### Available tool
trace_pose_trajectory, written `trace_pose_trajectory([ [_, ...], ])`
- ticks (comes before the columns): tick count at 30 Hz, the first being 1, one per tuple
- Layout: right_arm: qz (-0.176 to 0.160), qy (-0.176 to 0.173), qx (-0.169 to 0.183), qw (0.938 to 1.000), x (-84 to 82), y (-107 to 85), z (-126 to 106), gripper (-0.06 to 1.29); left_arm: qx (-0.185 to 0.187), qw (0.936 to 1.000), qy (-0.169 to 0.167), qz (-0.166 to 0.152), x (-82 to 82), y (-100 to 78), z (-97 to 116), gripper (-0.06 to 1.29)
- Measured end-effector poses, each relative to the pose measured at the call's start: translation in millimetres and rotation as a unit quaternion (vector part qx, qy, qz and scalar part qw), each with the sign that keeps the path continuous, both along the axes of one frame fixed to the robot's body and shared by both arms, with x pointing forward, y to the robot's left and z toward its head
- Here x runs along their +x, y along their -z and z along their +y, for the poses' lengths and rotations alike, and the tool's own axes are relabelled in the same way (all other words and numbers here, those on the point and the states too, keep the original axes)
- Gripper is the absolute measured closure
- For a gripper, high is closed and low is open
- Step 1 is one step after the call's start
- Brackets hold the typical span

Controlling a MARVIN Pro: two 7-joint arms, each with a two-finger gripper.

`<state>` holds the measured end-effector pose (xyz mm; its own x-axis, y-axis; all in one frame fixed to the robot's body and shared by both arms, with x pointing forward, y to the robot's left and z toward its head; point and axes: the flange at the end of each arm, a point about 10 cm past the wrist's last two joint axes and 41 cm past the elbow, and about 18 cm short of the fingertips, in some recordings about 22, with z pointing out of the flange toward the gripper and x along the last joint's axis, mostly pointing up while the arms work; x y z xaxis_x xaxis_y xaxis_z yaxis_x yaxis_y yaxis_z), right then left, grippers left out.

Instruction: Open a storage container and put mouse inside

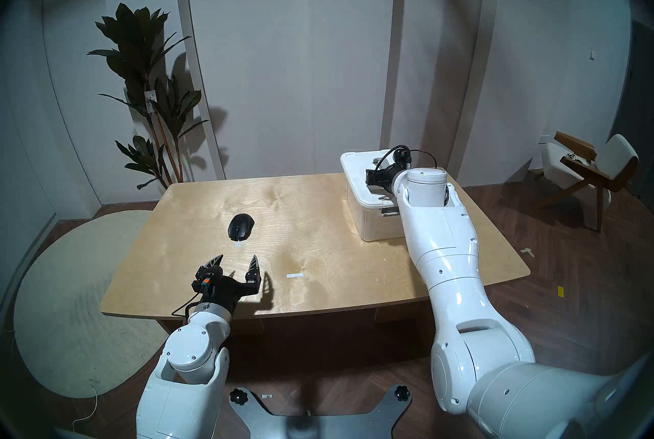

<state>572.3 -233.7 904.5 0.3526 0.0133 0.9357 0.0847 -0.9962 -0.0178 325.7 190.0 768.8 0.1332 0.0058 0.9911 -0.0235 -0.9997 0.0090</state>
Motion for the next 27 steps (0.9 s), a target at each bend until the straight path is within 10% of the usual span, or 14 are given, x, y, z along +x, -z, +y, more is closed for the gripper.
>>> trace_pose_trajectory([
  [5, -0.013, -0.011, -0.012, 0.9998, 1.1, -1.9, 3, 0.08, 0.000, 1.0000, 0.000, 0.000, 0.0, -0.1, 0, -0.02],
  [6, -0.016, -0.012, -0.014, 0.9997, 0.6, -2.6, 4, 0.22, 0.000, 1.0000, 0.000, 0.000, 0.0, -0.1, 0, -0.02],
  [8, -0.024, -0.015, -0.016, 0.9995, -1.4, -4.8, 5, 1.05, 0.000, 1.0000, 0.000, 0.000, 0.0, -0.1, 0, -0.02],
  [27, -0.132, -0.023, -0.008, 0.9910, -26.5, -52.0, 26, 1.05, 0.000, 1.0000, 0.000, 0.000, 0.0, 0.1, 0, -0.02],
])
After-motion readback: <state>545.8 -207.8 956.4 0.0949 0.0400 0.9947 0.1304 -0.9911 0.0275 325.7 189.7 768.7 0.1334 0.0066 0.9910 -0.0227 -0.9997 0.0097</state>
